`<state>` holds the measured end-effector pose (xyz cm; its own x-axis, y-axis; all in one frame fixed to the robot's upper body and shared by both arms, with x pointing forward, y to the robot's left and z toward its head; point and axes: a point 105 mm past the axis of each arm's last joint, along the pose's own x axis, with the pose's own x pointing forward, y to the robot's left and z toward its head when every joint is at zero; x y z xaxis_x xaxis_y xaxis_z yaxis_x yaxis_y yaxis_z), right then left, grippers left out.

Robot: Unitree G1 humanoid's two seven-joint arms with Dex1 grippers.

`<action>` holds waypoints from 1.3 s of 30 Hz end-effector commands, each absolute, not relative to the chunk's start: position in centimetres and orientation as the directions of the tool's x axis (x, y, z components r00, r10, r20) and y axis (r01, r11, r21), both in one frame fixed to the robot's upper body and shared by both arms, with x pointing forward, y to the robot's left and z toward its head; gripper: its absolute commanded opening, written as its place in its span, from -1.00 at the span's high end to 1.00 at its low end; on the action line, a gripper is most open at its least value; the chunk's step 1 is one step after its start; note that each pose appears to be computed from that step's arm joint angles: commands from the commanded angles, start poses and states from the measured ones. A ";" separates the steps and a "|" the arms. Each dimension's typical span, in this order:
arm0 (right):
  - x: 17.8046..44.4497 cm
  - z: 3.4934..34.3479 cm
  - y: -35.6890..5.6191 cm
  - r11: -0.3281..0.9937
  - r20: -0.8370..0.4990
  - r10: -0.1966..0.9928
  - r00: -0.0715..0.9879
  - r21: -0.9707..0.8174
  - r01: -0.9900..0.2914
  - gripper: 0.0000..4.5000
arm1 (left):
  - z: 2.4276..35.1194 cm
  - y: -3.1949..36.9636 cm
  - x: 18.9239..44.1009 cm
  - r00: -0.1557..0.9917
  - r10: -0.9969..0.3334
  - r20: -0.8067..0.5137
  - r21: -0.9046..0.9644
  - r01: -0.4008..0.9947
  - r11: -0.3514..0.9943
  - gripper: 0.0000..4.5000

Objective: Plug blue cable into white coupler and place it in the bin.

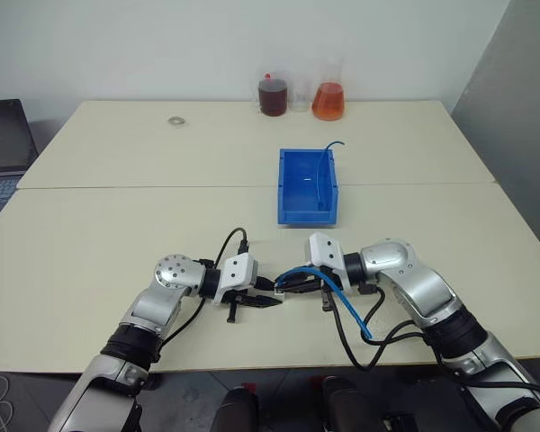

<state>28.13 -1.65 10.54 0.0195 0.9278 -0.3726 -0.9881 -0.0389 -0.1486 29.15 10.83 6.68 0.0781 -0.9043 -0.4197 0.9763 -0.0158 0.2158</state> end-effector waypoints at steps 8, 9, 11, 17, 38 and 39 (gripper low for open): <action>27.6 7.3 -2.1 -0.013 -0.429 0.903 0.001 -0.030 -0.999 0.96 | 7.3 10.8 29.0 0.095 -0.914 -0.394 0.248 0.969 -0.007 0.50; 27.8 7.6 -2.1 -0.007 -0.423 0.906 0.008 -0.035 -0.999 0.96 | 7.4 10.8 28.9 0.092 -0.917 -0.389 0.238 0.971 -0.004 0.34; 28.2 8.1 -2.1 0.006 -0.411 0.911 0.025 -0.048 -0.999 0.96 | 8.0 11.0 29.0 0.098 -0.921 -0.376 0.240 0.971 0.006 0.18; 28.8 13.2 -2.1 0.106 -0.234 0.968 0.093 0.042 -0.994 0.96 | 13.0 13.3 28.1 0.155 -0.925 -0.347 0.267 0.962 0.061 -0.40; 43.8 23.5 -6.3 0.623 -0.255 0.780 0.571 0.240 -0.744 0.96 | 18.3 13.4 28.4 0.687 -0.726 -0.029 0.190 0.717 0.670 -0.99; 44.0 23.3 -6.3 0.626 -0.262 0.778 0.572 0.238 -0.743 0.96 | 18.2 13.4 28.3 0.693 -0.720 -0.027 0.187 0.711 0.678 -0.99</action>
